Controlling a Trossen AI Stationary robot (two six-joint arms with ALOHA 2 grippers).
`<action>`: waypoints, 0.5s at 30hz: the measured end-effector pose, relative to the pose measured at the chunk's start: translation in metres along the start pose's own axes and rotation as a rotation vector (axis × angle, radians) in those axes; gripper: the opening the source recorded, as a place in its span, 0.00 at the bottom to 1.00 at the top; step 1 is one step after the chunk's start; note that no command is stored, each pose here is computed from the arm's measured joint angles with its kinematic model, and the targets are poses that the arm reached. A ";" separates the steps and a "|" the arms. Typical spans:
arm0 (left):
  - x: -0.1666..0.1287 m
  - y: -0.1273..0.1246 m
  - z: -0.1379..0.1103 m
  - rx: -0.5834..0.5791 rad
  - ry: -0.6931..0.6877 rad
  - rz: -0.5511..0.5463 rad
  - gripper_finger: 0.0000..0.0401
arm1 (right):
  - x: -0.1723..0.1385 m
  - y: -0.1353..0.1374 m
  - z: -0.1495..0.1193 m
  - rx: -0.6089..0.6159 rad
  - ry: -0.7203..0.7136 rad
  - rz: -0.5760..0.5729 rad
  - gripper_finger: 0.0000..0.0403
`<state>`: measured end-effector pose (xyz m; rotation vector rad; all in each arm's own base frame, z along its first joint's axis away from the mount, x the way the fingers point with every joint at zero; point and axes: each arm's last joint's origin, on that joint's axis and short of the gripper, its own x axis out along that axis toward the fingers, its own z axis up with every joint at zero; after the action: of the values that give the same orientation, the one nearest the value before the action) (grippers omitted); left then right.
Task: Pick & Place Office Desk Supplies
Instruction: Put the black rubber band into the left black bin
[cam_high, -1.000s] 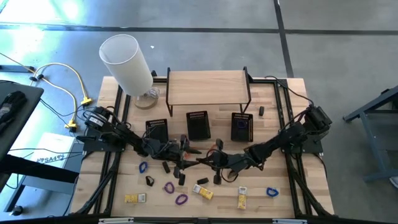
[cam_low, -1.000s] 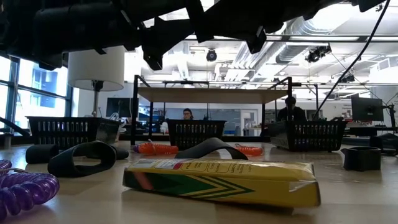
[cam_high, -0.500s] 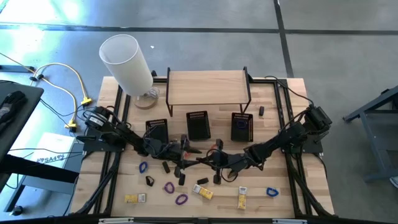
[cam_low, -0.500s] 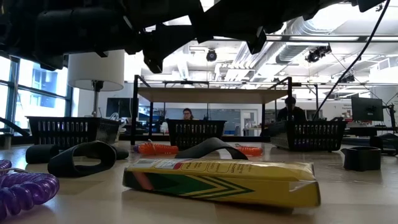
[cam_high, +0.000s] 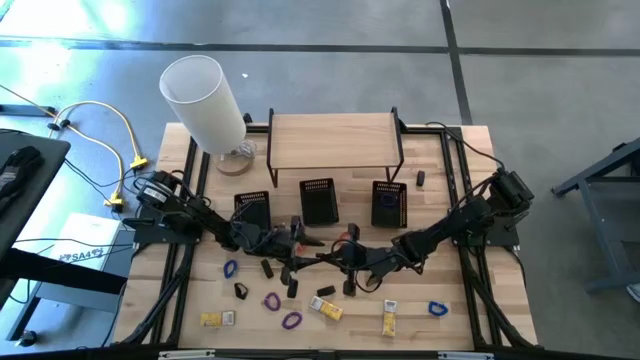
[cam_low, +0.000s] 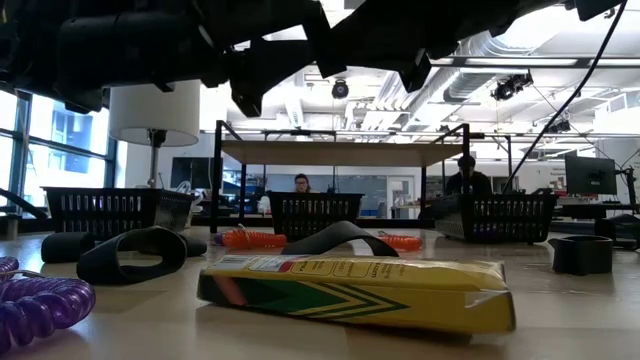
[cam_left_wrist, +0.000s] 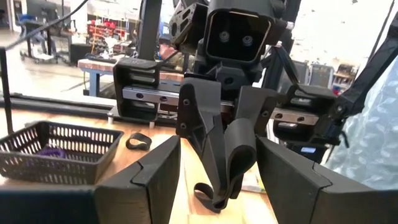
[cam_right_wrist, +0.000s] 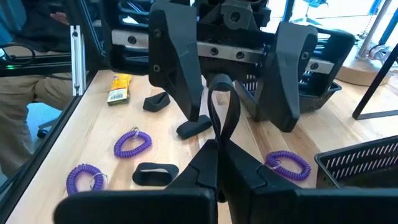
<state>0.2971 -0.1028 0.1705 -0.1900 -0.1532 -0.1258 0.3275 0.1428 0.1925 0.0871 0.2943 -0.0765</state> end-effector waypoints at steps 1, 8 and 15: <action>0.000 0.000 0.000 0.018 0.000 0.000 0.50 | 0.000 0.000 0.000 0.000 0.000 0.000 0.01; 0.000 0.000 0.000 0.036 0.000 0.000 0.50 | 0.000 0.000 0.000 0.001 0.002 -0.001 0.01; 0.000 0.000 0.000 0.037 0.000 0.000 0.32 | 0.000 -0.001 -0.002 0.010 0.017 -0.010 0.01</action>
<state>0.2971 -0.1029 0.1705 -0.1533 -0.1558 -0.1229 0.3270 0.1422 0.1905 0.0960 0.3116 -0.0871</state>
